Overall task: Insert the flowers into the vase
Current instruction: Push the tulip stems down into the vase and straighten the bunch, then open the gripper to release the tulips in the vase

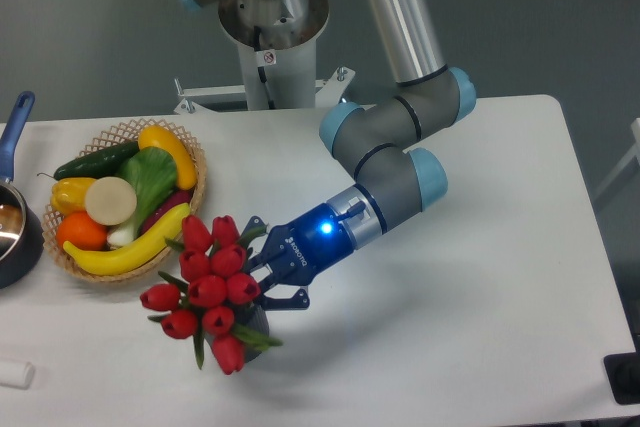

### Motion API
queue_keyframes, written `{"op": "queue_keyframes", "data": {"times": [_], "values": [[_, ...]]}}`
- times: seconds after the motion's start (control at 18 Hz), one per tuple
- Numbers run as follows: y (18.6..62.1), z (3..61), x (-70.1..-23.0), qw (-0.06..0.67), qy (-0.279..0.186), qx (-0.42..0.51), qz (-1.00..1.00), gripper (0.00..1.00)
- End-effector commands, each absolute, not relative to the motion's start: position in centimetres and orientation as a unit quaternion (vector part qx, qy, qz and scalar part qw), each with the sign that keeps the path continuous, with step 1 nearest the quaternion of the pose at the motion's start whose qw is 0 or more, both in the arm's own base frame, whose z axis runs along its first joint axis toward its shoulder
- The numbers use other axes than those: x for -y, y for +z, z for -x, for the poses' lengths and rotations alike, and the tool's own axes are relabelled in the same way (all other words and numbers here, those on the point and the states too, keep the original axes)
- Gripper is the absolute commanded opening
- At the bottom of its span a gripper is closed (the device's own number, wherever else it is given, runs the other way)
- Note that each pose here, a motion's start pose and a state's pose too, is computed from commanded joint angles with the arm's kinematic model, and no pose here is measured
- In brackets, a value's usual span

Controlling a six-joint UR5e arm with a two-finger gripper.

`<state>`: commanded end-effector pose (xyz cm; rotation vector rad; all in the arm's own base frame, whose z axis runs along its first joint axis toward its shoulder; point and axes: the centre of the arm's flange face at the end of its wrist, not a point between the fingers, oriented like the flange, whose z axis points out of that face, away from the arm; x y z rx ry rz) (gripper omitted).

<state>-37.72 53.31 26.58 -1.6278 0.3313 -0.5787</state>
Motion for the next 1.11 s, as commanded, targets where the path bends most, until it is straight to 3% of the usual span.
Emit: {"op": "queue_keyframes", "data": {"times": [0.17, 0.33, 0.39, 0.5, 0.78, 1.11], "values": [[26.3, 37.8, -53.2, 0.629, -0.248, -0.144, 0.722, 0.52], [26.5, 38.0, -53.1, 0.625, -0.242, -0.145, 0.728, 0.69], [26.4, 38.0, -53.0, 0.625, -0.242, -0.144, 0.728, 0.75], [26.7, 38.1, -52.9, 0.625, -0.239, -0.145, 0.729, 1.00], [28.2, 38.2, -52.3, 0.608, -0.204, -0.159, 0.751, 1.00], [31.7, 38.4, -51.2, 0.550, -0.122, -0.178, 0.807, 1.00]]}}
